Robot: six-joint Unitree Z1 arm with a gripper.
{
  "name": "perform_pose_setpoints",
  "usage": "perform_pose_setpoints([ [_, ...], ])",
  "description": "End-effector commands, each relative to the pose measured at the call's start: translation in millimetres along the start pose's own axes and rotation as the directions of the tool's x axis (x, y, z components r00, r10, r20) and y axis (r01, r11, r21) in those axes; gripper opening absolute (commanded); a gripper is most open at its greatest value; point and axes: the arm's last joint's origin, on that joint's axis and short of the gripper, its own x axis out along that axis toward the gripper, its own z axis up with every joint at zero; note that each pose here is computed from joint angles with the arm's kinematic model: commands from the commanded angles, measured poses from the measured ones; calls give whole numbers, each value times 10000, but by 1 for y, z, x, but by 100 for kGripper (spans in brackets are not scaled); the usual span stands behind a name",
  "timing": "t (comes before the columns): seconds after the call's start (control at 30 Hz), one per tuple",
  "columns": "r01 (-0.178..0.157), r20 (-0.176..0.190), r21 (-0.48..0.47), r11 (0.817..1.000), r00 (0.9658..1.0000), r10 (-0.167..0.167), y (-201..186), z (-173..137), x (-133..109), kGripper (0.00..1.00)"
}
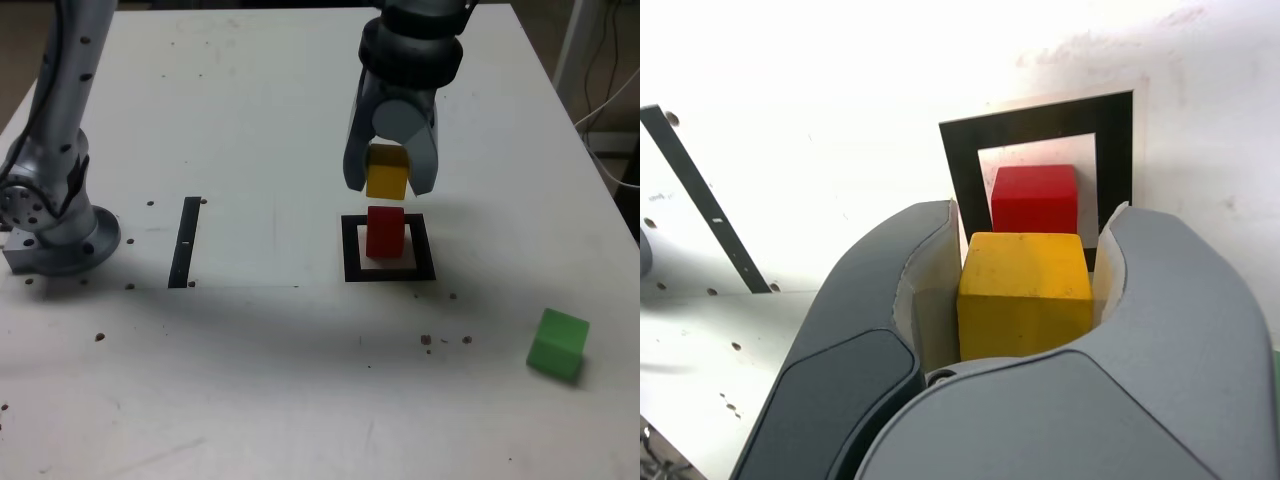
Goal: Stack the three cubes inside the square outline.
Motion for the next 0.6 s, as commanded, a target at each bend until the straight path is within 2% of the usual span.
perform_pose_setpoints([
  [0.0, 91, 85, -45, 9999, 9999, -91, 0, 0, 1, 35],
  [0.23, 405, -20, -129, 9991, 9992, -405, 1, 4, 15, 35],
  [0.57, 576, -189, -352, 9977, 9981, -583, 9, 7, 31, 35],
])
